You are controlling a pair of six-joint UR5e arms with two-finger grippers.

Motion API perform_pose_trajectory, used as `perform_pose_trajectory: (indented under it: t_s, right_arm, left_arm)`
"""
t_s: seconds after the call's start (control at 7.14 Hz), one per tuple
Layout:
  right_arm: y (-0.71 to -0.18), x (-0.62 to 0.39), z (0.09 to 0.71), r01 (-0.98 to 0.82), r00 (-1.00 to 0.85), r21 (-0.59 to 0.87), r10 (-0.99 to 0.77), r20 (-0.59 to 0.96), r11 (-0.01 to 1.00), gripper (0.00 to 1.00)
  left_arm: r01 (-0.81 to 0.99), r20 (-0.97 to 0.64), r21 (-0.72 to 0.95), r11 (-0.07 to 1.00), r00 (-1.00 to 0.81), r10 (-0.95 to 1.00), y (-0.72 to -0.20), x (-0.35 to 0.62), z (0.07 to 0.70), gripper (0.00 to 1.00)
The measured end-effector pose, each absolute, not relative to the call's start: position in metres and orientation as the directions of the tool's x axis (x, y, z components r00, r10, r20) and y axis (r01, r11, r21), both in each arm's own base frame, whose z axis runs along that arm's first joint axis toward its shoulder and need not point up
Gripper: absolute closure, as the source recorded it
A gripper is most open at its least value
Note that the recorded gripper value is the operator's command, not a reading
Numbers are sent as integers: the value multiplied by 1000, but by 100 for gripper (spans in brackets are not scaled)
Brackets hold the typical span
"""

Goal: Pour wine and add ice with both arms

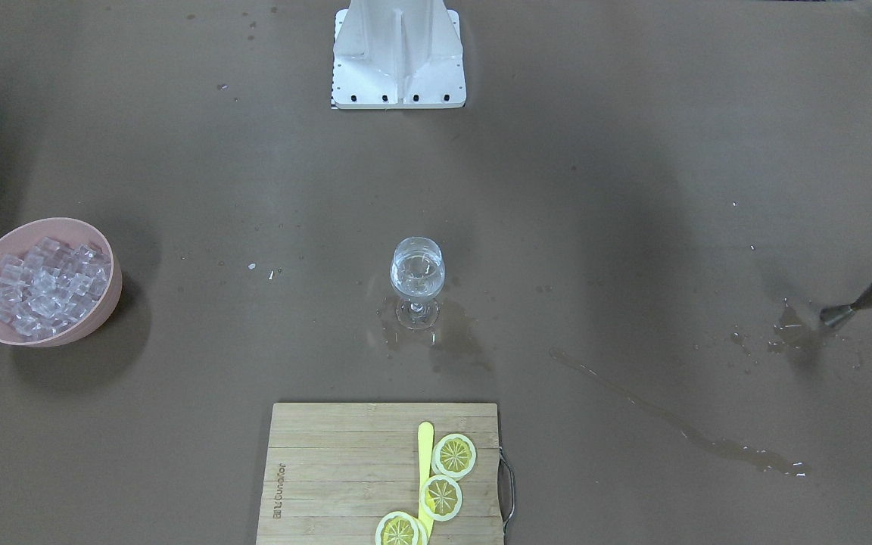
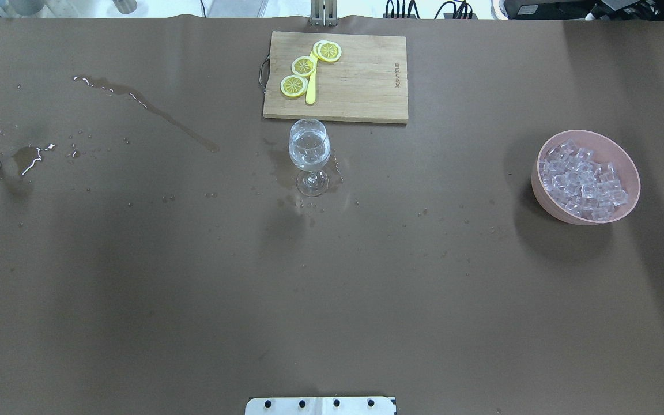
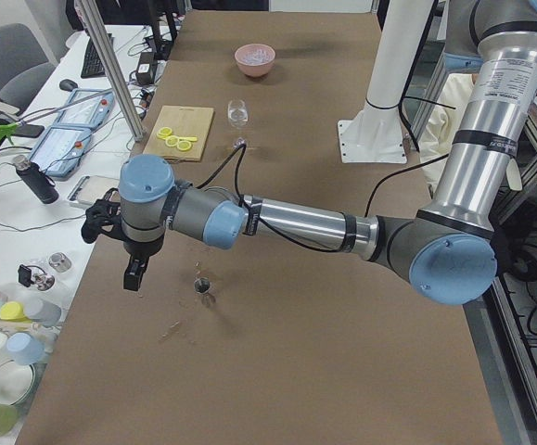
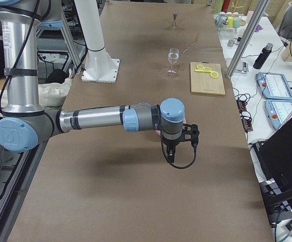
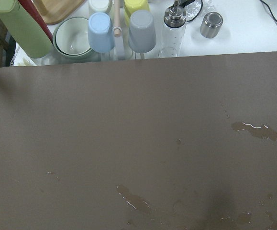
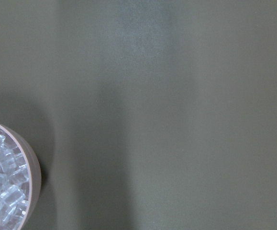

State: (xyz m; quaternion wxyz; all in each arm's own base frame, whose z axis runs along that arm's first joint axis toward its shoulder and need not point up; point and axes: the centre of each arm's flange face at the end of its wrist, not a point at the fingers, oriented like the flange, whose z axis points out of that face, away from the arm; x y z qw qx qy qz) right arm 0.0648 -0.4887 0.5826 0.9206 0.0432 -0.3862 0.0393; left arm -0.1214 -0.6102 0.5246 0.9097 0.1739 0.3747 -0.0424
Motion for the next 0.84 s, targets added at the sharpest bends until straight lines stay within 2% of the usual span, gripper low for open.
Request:
perform_pose_trajectory:
  t_s: [0.84]
  right_arm:
    - [-481, 65, 567, -128, 688, 48, 53, 724, 991, 1]
  left_arm:
    - [247, -703, 356, 901, 706, 85, -578, -117, 492, 2]
